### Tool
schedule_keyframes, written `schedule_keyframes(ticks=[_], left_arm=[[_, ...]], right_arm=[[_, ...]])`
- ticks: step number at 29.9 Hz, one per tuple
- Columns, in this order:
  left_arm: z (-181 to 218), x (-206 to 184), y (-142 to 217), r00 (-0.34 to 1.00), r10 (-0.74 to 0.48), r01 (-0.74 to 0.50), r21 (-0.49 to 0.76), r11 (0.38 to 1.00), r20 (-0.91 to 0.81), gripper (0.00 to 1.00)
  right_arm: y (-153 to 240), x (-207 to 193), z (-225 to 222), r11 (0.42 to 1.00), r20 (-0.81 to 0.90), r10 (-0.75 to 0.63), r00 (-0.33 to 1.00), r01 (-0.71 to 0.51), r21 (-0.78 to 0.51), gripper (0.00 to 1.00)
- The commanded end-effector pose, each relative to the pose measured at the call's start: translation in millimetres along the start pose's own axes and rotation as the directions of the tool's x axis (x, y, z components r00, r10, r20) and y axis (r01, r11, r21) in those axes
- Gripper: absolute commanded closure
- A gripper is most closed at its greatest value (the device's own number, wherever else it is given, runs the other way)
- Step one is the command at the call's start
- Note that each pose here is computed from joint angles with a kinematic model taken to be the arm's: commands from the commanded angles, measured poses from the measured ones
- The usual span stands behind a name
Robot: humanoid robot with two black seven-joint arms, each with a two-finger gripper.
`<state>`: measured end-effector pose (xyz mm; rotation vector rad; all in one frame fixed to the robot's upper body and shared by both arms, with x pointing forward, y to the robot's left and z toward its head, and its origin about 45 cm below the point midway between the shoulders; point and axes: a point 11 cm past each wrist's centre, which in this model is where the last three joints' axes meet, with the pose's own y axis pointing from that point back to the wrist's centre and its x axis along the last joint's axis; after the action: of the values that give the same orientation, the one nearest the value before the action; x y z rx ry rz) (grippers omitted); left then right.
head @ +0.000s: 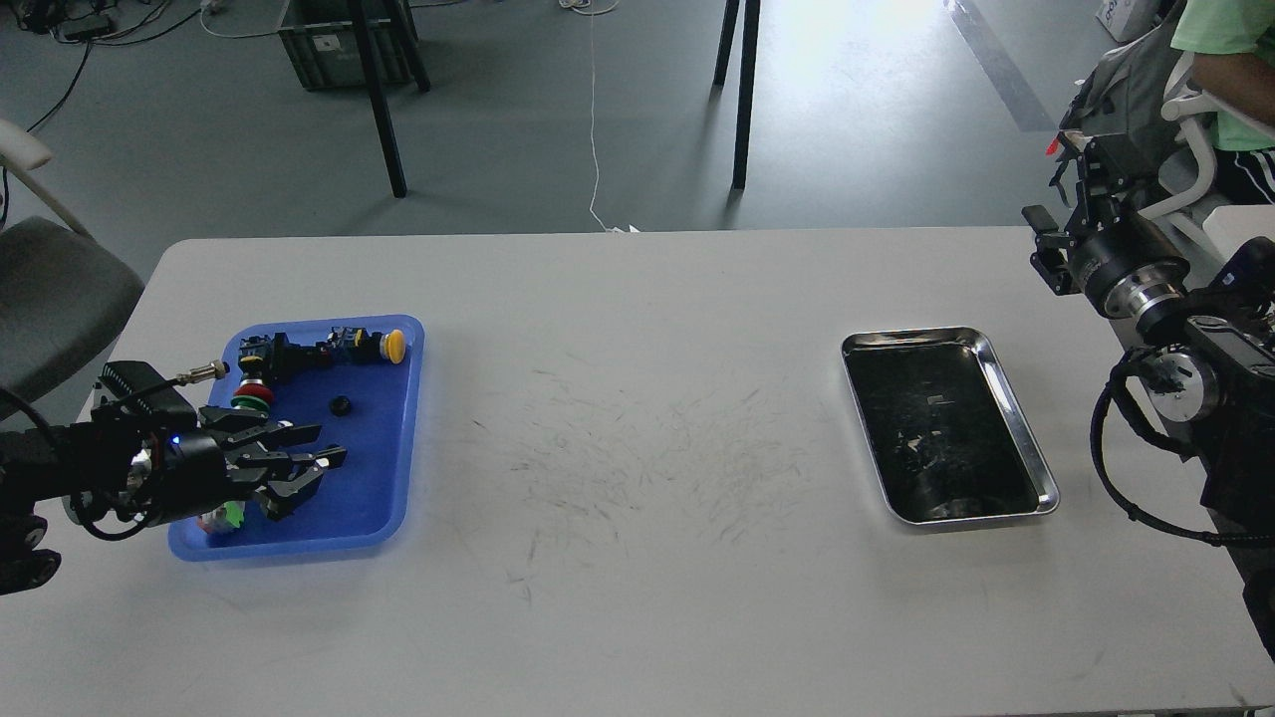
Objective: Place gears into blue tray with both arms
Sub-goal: 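Lift the left gripper up away from the blue tray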
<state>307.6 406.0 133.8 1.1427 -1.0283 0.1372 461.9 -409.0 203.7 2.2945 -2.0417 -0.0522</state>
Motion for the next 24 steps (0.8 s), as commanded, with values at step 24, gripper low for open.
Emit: schedule_keyframes(ticks=[24], left_arm=[[-25, 240, -7, 0.553, 0.632, -0.637, 0.213, 0.741, -0.543, 0.02]], right_arm=[[-2, 0, -5, 1.0, -0.002, -0.002, 1.0, 0.002, 0.009, 0.05]])
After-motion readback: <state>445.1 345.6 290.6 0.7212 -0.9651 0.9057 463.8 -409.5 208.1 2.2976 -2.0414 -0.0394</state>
